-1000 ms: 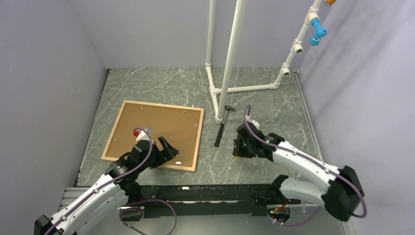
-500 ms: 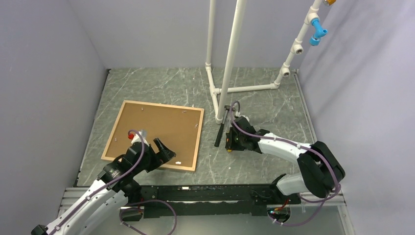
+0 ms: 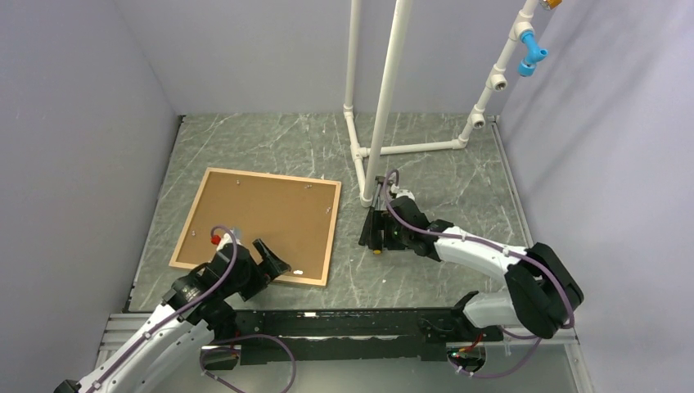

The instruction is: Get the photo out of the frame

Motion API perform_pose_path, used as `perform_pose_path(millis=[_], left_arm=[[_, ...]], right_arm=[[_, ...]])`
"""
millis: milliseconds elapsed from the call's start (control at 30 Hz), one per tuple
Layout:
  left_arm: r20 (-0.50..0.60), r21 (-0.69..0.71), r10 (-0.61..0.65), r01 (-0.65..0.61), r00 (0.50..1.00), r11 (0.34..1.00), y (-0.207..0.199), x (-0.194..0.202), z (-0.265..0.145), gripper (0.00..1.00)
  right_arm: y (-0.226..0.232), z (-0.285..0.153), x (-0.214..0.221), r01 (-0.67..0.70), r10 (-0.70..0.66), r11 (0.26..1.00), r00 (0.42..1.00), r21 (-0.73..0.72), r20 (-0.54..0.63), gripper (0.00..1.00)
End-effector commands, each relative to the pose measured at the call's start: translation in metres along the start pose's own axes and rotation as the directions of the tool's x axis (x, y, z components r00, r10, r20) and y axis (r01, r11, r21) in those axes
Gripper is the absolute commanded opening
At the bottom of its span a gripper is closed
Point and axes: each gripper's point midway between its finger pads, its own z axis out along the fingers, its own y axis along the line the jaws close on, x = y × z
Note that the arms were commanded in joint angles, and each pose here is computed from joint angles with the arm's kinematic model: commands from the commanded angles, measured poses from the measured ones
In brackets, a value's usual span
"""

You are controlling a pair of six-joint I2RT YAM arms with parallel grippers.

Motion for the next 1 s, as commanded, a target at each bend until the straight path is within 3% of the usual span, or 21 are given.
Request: perform_pose_path(millis=[0,133,233,333,400,533,733,867,967], left_arm=[[0.017,-0.076,-0.095,0.096,0.995,0.992,0.013,-0.002,-0.012,0.99],[0.037,-0.101,-0.098,0.101,0.994,0.99,0.016,-0.005,-0.015,0.99],[0.069,-0.169,-0.097,0.108,0.993,0.98,0.022,-0.013,-0.025,0.99],[0.096,-0.273,-0.107,0.13,0.99,0.953,0.033,-0.019,-0.039,0.99],[0.115,-0.363,-0.131,0.164,0.985,0.917,0.044,-0.02,-0.048,0.99],[0.127,-0.439,-0.152,0.193,0.98,0.878,0.047,-0.022,-0.055,0.99],[0.177,-0.41,-0.212,0.268,0.961,0.872,0.041,-0.028,-0.05,0.99],[0.217,-0.333,-0.222,0.286,0.951,0.899,0.031,-0.037,-0.042,0.96],[0.222,-0.36,-0.198,0.269,0.955,0.894,0.032,-0.04,-0.04,0.97]], right_arm=[[0.007,-0.028,-0.041,0.097,-0.115,0.989,0.981,0.113,0.157,0.92],[0.072,-0.051,-0.038,0.366,-0.353,0.93,0.899,-0.004,0.257,0.99],[0.137,-0.067,-0.006,0.586,-0.526,0.798,0.79,-0.138,0.314,1.0],[0.176,-0.074,0.021,0.696,-0.606,0.686,0.707,-0.211,0.363,0.99],[0.197,-0.077,0.041,0.786,-0.669,0.571,0.613,-0.238,0.42,0.97],[0.209,-0.056,0.058,0.862,-0.764,0.488,0.497,-0.136,0.411,0.88],[0.218,-0.026,0.08,0.938,-0.847,0.336,0.338,-0.08,0.41,0.69],[0.226,-0.022,0.083,0.945,-0.849,0.317,0.321,-0.081,0.42,0.67],[0.229,-0.018,0.09,0.949,-0.86,0.298,0.313,-0.101,0.404,0.67]])
